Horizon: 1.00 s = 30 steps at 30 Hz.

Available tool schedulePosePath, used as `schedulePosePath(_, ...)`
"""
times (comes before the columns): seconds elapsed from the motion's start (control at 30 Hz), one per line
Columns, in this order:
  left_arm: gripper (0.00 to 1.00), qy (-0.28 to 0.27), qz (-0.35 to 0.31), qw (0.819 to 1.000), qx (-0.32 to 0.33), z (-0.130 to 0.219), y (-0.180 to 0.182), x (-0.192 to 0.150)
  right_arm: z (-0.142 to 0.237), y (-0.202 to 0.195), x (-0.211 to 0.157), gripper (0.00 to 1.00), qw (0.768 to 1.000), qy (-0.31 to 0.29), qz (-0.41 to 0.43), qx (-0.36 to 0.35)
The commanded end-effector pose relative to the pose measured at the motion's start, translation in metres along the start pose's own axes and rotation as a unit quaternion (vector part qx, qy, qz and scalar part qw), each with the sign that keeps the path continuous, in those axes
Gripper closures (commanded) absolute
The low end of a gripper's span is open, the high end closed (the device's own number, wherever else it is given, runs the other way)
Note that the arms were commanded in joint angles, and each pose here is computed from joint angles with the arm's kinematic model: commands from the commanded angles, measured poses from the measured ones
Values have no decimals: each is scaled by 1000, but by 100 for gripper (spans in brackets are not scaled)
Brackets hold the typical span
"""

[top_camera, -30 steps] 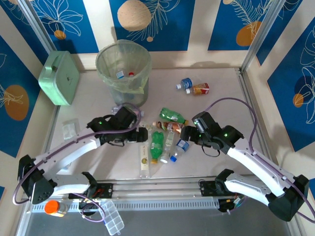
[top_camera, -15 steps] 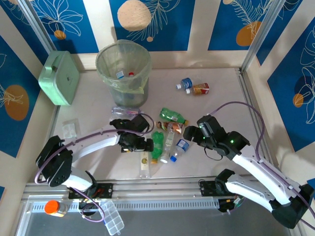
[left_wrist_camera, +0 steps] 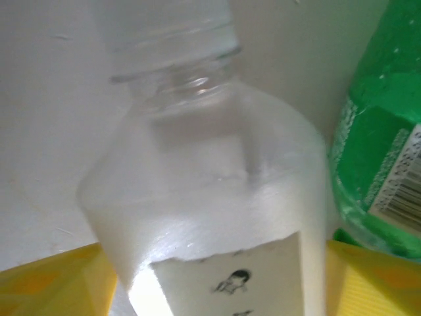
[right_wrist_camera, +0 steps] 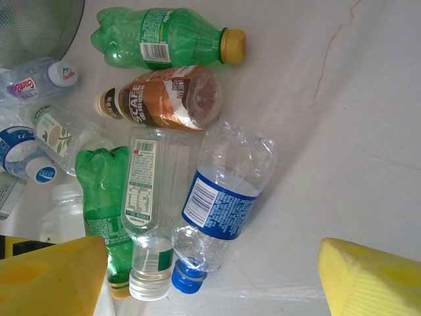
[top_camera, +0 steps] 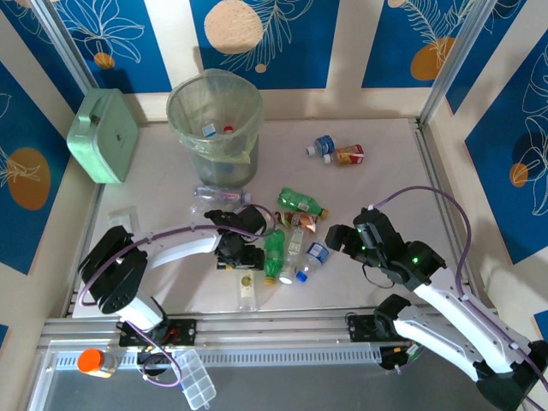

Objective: Put the plastic bottles in the bin

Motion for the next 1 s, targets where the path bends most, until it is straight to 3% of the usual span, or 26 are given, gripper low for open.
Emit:
schedulePosePath(0.0, 30, 23, -11, 999, 39, -7, 11, -12, 0, -4, -1, 17, 1000, 0, 4, 1)
schedulePosePath(0.13, 39, 31, -20, 998, 47, -11, 12, -12, -2, -3, -2, 17, 1000, 10, 9, 10)
schedulePosePath(0.33, 44, 30, -39, 996, 68, -10, 14, -7, -3, -2, -4, 17, 1000, 16, 12, 15)
schedulePosePath(0.6, 45, 27, -88, 988, 126, -5, 21, 5, -4, 0, -2, 17, 1000, 15, 14, 23)
schedulePosePath(0.67, 43, 28, -95, 987, 130, -6, 20, 8, -5, 1, -2, 17, 999, 17, 13, 24)
schedulePosePath(0.83, 26, 28, -83, 988, 126, -2, 19, 8, -4, 1, -3, 17, 999, 21, 15, 26)
schedulePosePath(0.97, 22, 23, -66, 992, 103, 3, 16, -1, -8, -2, -4, 17, 999, 23, 12, 22)
Point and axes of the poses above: each hand's point on the last joint's axis, 136 mm out from that joint toward the fingers, its own z axis back along the fingers, its own y axis along the line the jaws close on, x = y × z, the point moved 6 cm from there along z, back along the fingers, and after that the axes turned 15 degrees about -z, right-handed, at the moved point
